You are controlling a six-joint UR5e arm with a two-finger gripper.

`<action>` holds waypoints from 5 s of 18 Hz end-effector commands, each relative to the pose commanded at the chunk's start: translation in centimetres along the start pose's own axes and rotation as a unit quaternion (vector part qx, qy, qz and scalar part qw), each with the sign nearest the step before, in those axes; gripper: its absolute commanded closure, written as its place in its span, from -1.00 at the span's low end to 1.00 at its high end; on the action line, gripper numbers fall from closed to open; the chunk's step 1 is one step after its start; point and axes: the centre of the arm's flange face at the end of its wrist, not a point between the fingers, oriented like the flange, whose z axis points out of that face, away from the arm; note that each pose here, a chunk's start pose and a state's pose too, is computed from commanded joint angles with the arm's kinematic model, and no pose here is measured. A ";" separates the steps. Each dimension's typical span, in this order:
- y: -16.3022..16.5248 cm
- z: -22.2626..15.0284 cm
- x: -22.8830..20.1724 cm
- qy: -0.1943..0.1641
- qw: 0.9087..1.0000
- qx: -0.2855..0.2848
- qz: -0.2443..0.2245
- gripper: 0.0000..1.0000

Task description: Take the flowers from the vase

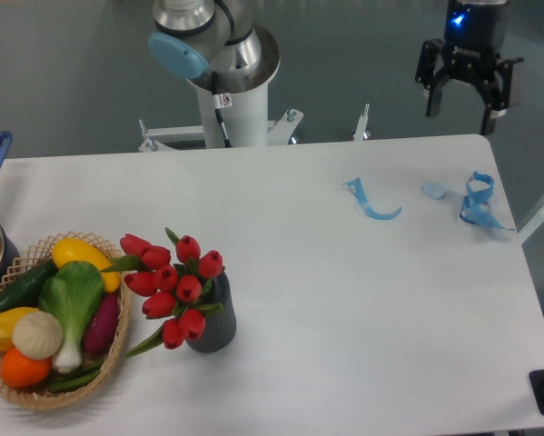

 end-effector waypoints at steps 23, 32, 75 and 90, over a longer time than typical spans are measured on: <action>-12.7 10.6 3.2 0.075 0.973 0.140 -0.168 -1.00; -20.7 15.4 5.9 0.137 0.957 0.184 -0.179 -1.00; -29.5 22.4 8.7 0.180 0.950 0.209 -0.145 0.12; -29.8 17.3 6.4 0.159 0.935 0.268 -0.172 0.27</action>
